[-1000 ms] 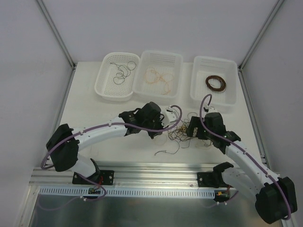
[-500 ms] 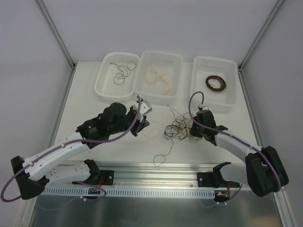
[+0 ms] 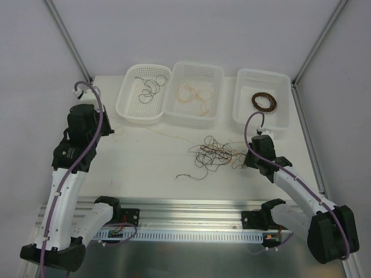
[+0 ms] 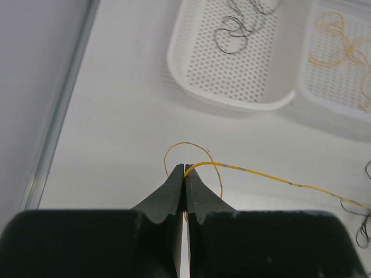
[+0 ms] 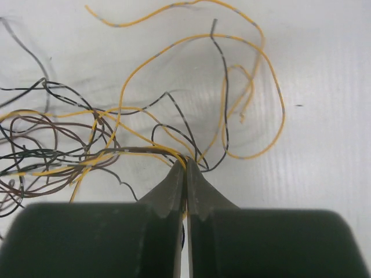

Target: Untangle the cables

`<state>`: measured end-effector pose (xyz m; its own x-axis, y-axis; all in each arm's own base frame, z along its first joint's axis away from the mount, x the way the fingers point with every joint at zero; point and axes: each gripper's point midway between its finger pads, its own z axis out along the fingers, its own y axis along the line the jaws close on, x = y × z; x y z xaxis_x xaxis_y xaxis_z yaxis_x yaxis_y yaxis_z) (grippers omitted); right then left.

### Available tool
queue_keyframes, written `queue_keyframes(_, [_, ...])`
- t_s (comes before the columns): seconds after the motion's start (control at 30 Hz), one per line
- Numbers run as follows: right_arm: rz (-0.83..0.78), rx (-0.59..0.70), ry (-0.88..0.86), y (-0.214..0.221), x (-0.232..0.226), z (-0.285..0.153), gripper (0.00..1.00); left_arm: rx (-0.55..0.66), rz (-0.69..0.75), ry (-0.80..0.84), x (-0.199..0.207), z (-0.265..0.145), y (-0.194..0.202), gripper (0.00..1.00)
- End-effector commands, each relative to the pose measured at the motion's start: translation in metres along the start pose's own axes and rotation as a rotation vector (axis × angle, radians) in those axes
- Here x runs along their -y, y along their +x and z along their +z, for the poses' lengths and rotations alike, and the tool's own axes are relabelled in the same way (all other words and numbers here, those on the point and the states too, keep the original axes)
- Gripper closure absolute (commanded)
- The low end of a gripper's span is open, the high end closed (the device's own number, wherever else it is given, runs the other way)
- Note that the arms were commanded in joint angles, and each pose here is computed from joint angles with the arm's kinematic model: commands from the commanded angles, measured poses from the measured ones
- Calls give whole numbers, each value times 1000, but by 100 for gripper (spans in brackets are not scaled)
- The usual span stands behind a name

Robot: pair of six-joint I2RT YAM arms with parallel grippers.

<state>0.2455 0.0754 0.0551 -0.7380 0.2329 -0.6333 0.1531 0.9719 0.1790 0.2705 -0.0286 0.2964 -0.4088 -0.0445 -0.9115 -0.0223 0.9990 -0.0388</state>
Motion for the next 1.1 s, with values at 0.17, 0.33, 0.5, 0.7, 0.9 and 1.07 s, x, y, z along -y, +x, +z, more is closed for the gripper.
queue_keyframes(0.17, [29,89,132,-36,42,-49,99,14,-264,-362,-94,-12,-14,100])
queue_keyframes(0.33, [69,168,180,-60,64,-80,99,6,-339,-506,-133,-16,-8,100])
queue_keyframes(0.5, [191,200,151,-68,75,-87,99,70,-420,-624,-161,-25,-15,100])
queue_keyframes(0.7, [157,118,-45,-63,38,-74,97,37,-430,-311,-110,-1,-11,100])
queue_keyframes(0.9, [44,20,-139,-42,9,-61,82,65,-401,-49,-61,-11,-31,100])
queue_keyframes(1.07, [-39,2,-195,-36,-13,-63,60,132,-400,167,-19,-41,-73,100])
